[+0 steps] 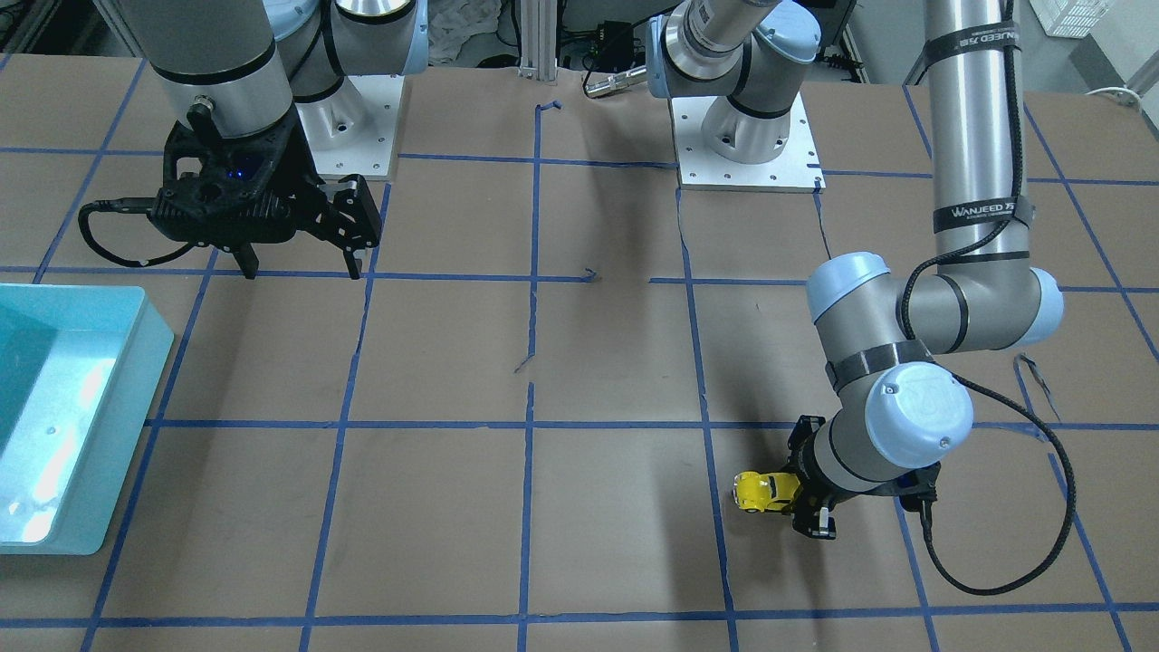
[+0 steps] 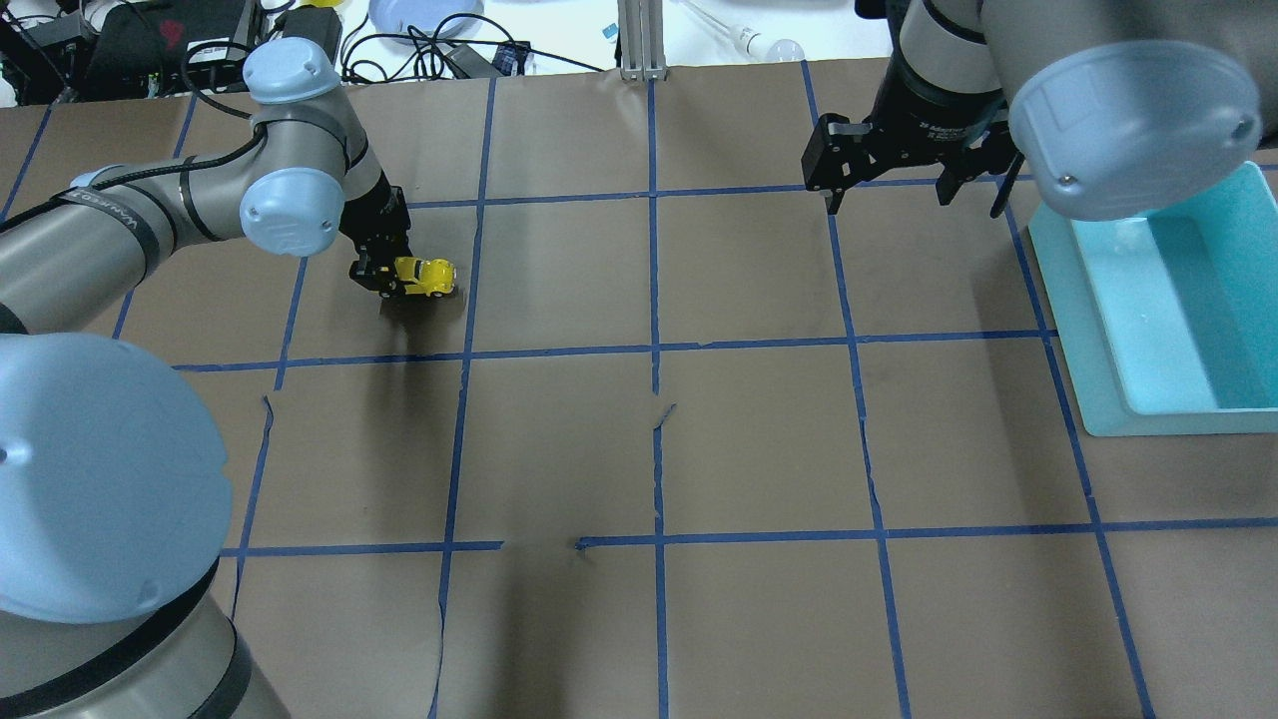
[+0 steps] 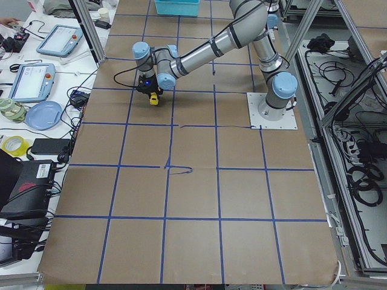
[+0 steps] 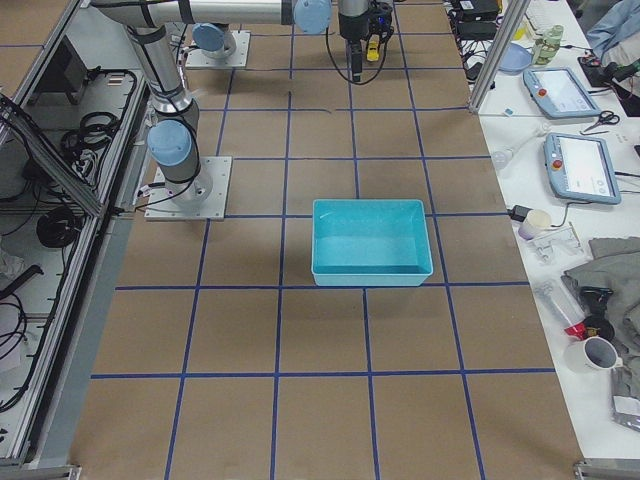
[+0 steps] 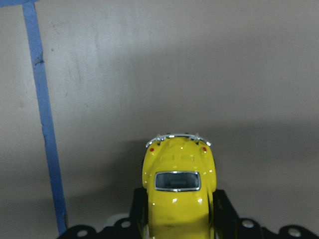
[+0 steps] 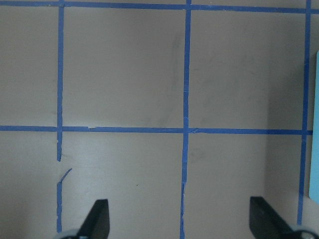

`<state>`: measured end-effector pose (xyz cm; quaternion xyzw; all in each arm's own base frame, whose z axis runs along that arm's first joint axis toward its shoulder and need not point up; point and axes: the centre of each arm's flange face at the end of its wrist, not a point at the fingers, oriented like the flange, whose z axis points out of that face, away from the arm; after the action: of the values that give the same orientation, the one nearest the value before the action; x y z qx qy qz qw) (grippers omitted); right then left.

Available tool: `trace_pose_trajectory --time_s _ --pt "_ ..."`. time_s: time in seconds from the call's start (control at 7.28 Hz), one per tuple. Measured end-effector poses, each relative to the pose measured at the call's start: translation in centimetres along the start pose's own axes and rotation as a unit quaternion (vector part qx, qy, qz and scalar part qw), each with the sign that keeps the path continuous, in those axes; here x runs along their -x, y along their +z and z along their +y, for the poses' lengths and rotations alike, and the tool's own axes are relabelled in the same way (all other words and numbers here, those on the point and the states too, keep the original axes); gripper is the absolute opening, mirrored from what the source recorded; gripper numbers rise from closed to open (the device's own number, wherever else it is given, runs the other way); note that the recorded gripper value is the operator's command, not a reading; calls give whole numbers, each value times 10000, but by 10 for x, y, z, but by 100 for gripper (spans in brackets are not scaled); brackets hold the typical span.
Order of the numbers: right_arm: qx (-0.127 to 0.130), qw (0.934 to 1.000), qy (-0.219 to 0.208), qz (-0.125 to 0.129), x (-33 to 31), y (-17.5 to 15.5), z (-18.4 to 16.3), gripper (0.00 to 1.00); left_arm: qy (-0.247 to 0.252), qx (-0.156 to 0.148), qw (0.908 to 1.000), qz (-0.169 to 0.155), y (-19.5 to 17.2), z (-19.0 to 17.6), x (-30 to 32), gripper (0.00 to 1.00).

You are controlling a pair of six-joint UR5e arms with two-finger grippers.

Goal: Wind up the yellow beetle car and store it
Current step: 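Close the left gripper on the yellow beetle car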

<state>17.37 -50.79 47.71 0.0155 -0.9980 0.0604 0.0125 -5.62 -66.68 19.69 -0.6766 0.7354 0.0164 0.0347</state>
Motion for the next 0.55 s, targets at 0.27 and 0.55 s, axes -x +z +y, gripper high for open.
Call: trace_pose_trajectory --time_s 0.27,0.55 --pt "5 10000 -5 5 0 0 0 100 -9 5 10000 -52 6 0 -1 0" --pt "6 10000 0 10 -1 0 0 100 15 -6 10000 -85 10 -1 -1 0"
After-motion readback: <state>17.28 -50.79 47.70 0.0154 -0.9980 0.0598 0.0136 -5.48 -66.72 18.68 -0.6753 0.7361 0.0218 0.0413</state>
